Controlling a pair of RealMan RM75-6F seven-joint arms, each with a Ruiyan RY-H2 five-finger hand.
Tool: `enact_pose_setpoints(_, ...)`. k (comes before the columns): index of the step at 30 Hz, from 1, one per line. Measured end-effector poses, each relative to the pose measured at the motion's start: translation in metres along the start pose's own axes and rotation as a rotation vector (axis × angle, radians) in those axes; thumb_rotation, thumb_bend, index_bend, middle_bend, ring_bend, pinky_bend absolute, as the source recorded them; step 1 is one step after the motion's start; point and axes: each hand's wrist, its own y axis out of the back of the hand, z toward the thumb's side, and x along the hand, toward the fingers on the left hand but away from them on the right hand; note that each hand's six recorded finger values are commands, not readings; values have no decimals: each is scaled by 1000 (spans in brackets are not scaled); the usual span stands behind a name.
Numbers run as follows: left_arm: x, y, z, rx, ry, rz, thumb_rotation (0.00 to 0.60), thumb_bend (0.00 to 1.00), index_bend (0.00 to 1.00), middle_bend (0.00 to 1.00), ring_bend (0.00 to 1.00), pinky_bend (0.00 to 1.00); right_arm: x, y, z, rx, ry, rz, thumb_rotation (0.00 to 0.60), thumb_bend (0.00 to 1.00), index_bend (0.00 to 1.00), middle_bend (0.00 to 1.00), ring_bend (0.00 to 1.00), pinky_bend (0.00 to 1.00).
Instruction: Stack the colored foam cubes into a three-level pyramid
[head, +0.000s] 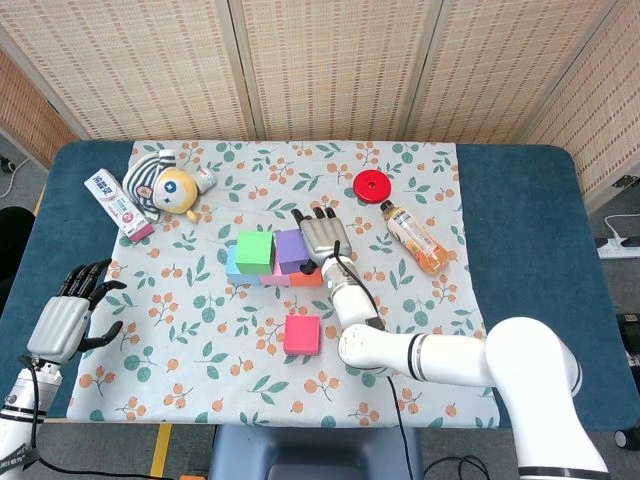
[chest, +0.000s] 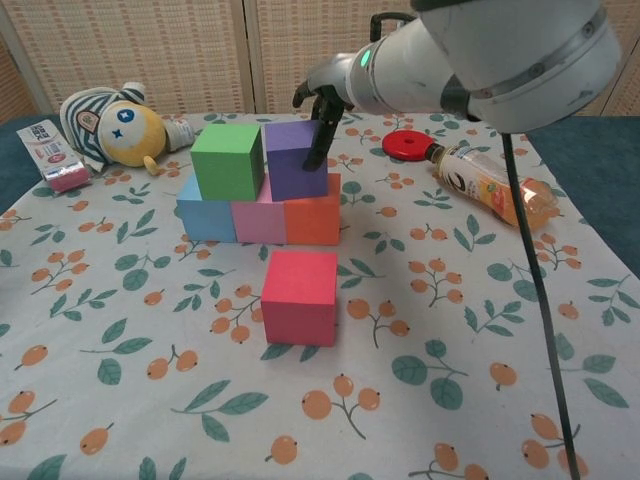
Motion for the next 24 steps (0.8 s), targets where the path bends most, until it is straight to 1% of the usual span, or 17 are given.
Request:
enact_pose_setpoints(4,-1,0,0,-5,2,1,600,328,285,6,0,20,2,4,-5,-6,3,3,600,152,1,195,0,0)
enact_pose_setpoints(6,-1,0,-1,-7,3,0,600,329,287,3,0,20,2,4,-5,-4,9,4,600,151,21,195,0,0)
enact_pose_setpoints(16,-1,-1,-3,-16,12,-4,600,328,287,0,0,19,-3,1,-3,42,57,-19,600,151,240,196,0,0)
enact_pose_setpoints(19,-1,0,-4,-21,14,-4,600,329,285,0,0,19,-6,-1,-4,45,56,-18,600,151,267,196,0,0)
enact_pose_setpoints(24,-2,0,-5,-25,15,-4,600,328,286,0,0,19,-7,-1,-4,39,51,-25,600,151,352,194,0,0)
